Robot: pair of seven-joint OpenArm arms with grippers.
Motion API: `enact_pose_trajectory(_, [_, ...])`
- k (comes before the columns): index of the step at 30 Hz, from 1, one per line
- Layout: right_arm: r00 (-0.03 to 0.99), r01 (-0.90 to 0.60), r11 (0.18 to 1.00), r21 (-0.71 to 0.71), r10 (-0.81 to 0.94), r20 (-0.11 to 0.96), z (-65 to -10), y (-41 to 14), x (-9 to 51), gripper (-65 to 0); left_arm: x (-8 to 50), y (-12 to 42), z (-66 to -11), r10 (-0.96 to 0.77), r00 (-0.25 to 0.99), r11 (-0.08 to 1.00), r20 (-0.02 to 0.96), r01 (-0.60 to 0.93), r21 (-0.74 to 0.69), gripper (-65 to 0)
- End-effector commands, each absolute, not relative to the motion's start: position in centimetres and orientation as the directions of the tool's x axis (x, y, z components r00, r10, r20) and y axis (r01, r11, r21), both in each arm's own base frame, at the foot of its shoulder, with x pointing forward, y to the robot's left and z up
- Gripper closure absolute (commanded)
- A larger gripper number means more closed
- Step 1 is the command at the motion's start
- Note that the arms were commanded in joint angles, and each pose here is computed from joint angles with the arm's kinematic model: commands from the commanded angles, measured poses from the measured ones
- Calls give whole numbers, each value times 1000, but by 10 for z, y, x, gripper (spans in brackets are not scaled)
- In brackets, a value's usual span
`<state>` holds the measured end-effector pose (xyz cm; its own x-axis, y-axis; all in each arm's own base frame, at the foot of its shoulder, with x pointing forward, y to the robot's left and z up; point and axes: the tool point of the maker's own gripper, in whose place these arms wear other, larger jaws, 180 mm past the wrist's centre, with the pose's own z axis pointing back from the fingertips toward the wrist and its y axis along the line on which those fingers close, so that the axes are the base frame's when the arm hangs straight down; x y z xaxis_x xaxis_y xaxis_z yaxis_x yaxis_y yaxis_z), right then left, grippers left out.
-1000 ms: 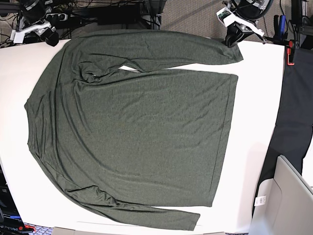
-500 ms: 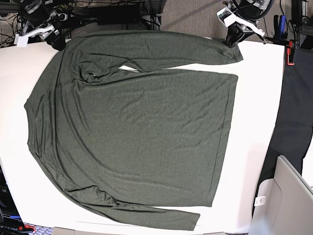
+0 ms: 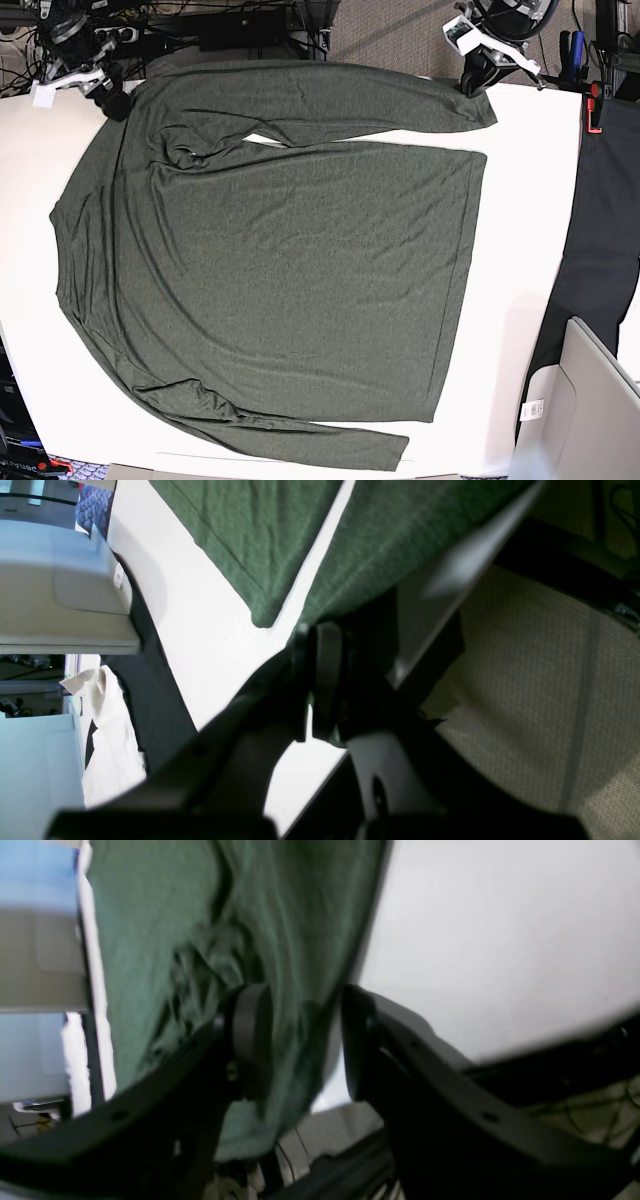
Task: Fold the T-shirt properly
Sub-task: 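Grasp the shoulder edges with both grippers and pull them apart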
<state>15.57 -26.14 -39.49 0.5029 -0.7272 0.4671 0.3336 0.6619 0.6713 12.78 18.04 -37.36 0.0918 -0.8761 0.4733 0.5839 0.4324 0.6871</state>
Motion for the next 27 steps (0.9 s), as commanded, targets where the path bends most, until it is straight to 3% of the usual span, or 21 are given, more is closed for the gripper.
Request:
enact_pose_trajectory(1, [516,358,671,649,-722,461,-400,-267,152,-244,129,179,-367,-874,70,430,481,573,698,0])
enact_pose_trajectory(6, [501,362,657,661,-735,456,-404,-269,160,-230,129,179,-367,-874,70,430,481,573,698,0])
enact_pose_trajectory(12, [501,355,657,665,-734,459,-407,-269,171,-93,129,179,-367,-875,69,429,480,573,698,0])
enact_pose_trajectory(18, [511,359,657,663,-733,450,-408,-267,165,-92,129,179,-367,-875,69,429,480,573,698,0])
enact_pose_trajectory(20, [533,325,676,662,-709,462,-402,-262,164,-78,129,179,-367,-875,69,429,480,573,698,0])
enact_pose_trajectory(23, [572,234,717,657,-648,503,-392,-251,161,-5,128,179,-367,-874,69,429,480,574,698,0])
enact_pose_trajectory(27, [599,192,757,624,-594,537,-382,-253,145,-6,123,179,-366,-873,72,429,482,581,692,0])
